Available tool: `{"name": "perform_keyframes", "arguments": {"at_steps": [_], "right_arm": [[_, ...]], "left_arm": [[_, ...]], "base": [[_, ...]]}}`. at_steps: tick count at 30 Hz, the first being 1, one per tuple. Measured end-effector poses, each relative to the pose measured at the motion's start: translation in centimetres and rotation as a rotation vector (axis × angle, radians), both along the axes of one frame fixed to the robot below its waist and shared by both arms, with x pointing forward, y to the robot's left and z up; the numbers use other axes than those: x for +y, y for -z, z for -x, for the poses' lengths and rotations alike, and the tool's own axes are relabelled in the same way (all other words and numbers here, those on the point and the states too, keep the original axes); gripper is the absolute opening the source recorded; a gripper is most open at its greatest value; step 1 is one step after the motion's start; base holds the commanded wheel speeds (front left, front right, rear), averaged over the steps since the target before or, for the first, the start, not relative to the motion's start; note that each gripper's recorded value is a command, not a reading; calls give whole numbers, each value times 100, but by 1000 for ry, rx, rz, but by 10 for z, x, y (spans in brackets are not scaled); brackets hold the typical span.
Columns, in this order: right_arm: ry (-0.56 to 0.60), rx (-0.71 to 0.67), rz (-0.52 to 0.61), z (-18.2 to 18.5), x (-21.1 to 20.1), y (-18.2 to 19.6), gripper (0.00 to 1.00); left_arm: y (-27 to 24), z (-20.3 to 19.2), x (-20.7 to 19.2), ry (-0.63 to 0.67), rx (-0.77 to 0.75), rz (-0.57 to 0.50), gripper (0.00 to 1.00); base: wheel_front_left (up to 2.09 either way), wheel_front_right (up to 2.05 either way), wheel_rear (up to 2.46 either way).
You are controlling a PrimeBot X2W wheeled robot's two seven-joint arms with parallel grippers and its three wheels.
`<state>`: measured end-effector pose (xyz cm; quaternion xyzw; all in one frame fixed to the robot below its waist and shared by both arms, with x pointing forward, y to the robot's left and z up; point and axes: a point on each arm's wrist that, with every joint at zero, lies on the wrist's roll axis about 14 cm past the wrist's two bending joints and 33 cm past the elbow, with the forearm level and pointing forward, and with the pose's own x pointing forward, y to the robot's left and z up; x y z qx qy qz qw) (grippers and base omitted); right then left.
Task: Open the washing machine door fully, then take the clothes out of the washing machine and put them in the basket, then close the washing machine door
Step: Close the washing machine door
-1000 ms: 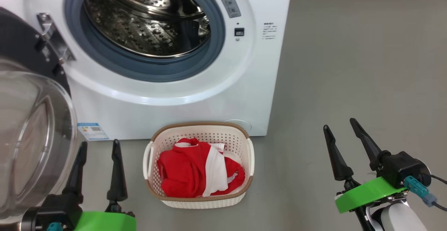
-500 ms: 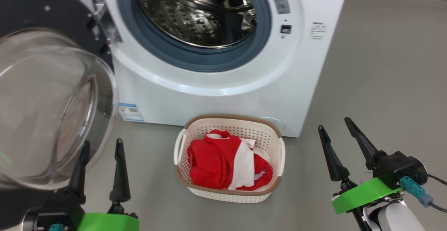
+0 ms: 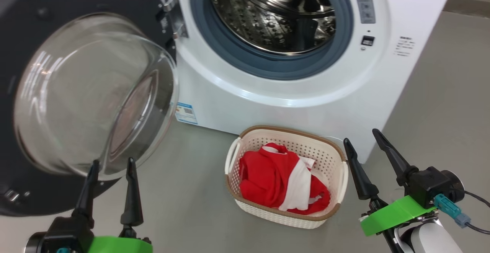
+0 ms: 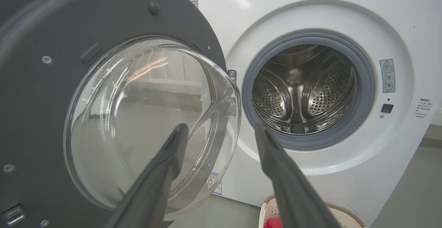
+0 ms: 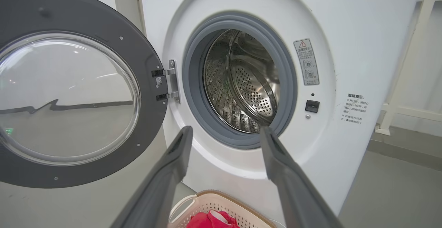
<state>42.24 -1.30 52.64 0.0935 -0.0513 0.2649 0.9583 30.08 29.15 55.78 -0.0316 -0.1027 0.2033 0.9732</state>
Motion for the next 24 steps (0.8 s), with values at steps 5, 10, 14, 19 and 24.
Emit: {"name": "perform_keyframes", "arguments": {"at_steps": [5, 10, 14, 19, 24], "right_arm": [[-55, -9, -3, 2, 20, -3, 100], [-100, -22, -3, 6, 36, -8, 100], [-129, -33, -2, 10, 46, -12, 100], [-141, -39, -1, 12, 50, -15, 100], [-143, -42, 0, 13, 51, -15, 100]], "left_arm": [[-1, 16, 13, -58, 4, 1, 100], [1, 37, 30, -145, 19, -11, 100], [0, 47, 36, -171, 13, -13, 100], [-1, 52, 39, -181, 11, -16, 100], [-1, 53, 40, -188, 11, -15, 100]], "base": [[0, 0, 0], [0, 0, 0], [0, 0, 0], [0, 0, 0], [0, 0, 0]]}}
